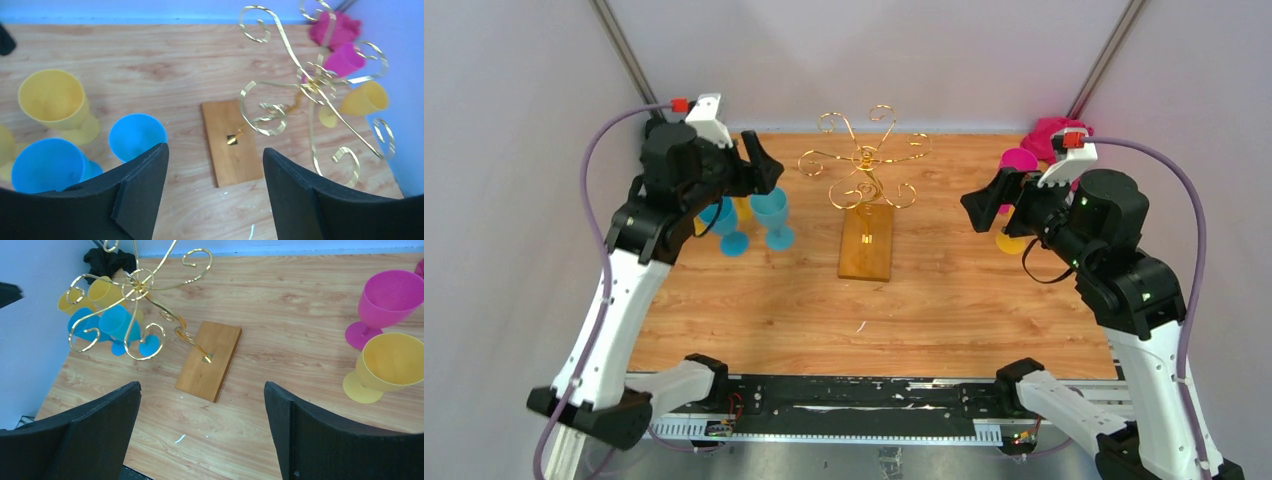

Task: Take the wine glass off the wine glass rack

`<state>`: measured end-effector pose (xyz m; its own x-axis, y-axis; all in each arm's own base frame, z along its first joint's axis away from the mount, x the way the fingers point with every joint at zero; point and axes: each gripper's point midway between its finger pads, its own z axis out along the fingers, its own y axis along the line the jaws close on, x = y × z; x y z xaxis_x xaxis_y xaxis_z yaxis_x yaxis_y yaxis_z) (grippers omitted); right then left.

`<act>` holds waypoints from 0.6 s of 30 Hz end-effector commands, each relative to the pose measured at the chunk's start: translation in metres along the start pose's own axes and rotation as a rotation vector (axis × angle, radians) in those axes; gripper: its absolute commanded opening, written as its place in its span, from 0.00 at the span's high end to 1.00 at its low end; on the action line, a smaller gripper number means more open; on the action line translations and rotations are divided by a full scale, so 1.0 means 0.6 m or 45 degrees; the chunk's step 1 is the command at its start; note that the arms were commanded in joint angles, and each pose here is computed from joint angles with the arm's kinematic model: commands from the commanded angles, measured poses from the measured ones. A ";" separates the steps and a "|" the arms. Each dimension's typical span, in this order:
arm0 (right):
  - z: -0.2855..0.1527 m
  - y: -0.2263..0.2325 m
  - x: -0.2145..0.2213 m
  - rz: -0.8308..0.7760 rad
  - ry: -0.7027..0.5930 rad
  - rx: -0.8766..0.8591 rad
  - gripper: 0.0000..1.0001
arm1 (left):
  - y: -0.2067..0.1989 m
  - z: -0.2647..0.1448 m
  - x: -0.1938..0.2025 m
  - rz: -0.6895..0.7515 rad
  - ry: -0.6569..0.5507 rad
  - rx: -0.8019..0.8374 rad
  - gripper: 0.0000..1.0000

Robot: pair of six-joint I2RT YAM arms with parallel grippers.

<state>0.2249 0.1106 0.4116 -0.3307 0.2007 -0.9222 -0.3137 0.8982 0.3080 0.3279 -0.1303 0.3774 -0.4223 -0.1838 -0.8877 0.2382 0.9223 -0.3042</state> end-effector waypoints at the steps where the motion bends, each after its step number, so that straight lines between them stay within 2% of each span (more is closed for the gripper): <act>1: 0.001 -0.017 0.013 -0.038 -0.009 0.048 0.01 | -0.050 -0.058 0.003 0.065 -0.139 0.266 0.25; 6: -0.006 -0.045 0.035 -0.061 -0.025 0.129 0.00 | -0.071 -0.124 0.046 0.055 -0.212 0.425 0.23; 12: -0.012 -0.072 0.073 -0.067 -0.036 0.186 0.00 | -0.062 -0.186 0.097 0.071 -0.274 0.463 0.20; 18: -0.009 -0.082 0.107 -0.054 0.000 0.200 0.00 | -0.056 -0.203 0.119 0.064 -0.267 0.460 0.18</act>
<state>0.2115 0.0792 0.3455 -0.3291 0.1680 -0.9292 -0.1991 0.9496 0.2422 0.1875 -0.1309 0.3725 -0.2117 -0.2463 -0.9458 0.5476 0.7717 -0.3236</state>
